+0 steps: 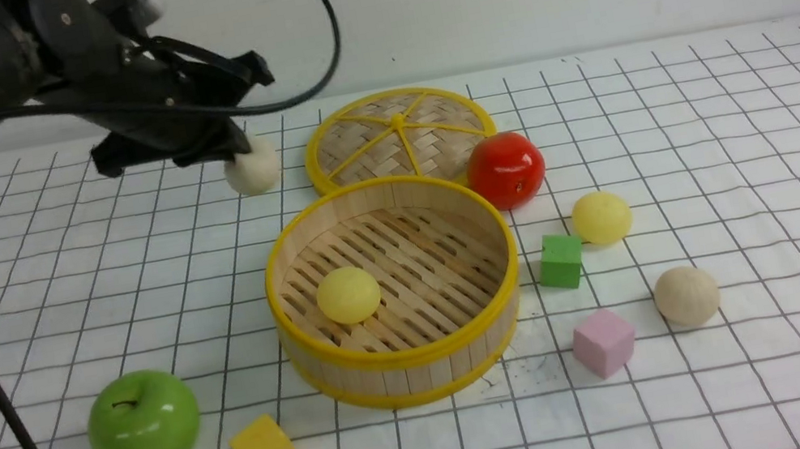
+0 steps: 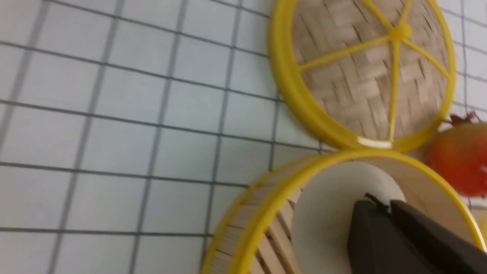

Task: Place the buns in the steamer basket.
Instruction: Use the left arm to put the steamed stuffed bun into the steamer, then use the right arm to grab a steamed stuffed bun

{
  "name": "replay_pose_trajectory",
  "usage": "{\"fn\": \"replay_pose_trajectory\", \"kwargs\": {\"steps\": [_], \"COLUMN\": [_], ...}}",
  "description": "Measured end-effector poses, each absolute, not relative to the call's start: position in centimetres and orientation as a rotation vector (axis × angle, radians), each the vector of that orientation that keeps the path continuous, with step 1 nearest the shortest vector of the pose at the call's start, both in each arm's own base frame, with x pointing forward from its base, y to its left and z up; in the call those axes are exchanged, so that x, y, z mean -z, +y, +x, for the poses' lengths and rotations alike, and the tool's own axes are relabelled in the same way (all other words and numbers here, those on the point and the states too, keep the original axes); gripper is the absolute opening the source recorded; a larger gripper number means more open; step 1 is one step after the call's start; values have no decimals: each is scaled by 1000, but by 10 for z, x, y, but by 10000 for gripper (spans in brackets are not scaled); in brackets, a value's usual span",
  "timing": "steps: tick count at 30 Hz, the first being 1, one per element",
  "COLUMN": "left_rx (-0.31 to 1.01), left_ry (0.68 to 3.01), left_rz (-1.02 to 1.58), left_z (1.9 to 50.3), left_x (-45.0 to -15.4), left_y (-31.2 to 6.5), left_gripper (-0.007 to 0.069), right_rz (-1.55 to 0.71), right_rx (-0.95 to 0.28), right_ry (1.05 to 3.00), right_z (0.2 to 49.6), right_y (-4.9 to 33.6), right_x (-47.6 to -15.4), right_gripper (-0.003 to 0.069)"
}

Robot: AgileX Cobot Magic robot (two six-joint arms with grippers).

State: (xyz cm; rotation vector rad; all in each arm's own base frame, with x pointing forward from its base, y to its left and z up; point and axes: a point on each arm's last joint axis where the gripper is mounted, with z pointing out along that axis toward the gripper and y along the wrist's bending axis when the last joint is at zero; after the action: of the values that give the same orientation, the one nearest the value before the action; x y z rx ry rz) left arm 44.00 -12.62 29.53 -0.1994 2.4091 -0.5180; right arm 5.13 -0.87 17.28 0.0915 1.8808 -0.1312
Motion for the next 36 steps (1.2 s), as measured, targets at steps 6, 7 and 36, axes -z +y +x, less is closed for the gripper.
{"fn": "replay_pose_trajectory", "kwargs": {"steps": [6, 7, 36], "left_rx": [566, 565, 515], "left_ry": [2495, 2500, 2462], "left_rz": [-105, -101, 29], "left_z": [444, 445, 399], "left_x": [-252, -246, -331], "left_y": [-168, -171, -159], "left_gripper": [-8, -6, 336], "right_rz": [92, 92, 92], "right_rx": [131, 131, 131], "right_ry": [1881, 1881, 1881], "right_z": [51, 51, 51], "right_y": [-9, -9, -9], "right_x": [-173, -173, -173], "right_gripper": [241, 241, 241]}}
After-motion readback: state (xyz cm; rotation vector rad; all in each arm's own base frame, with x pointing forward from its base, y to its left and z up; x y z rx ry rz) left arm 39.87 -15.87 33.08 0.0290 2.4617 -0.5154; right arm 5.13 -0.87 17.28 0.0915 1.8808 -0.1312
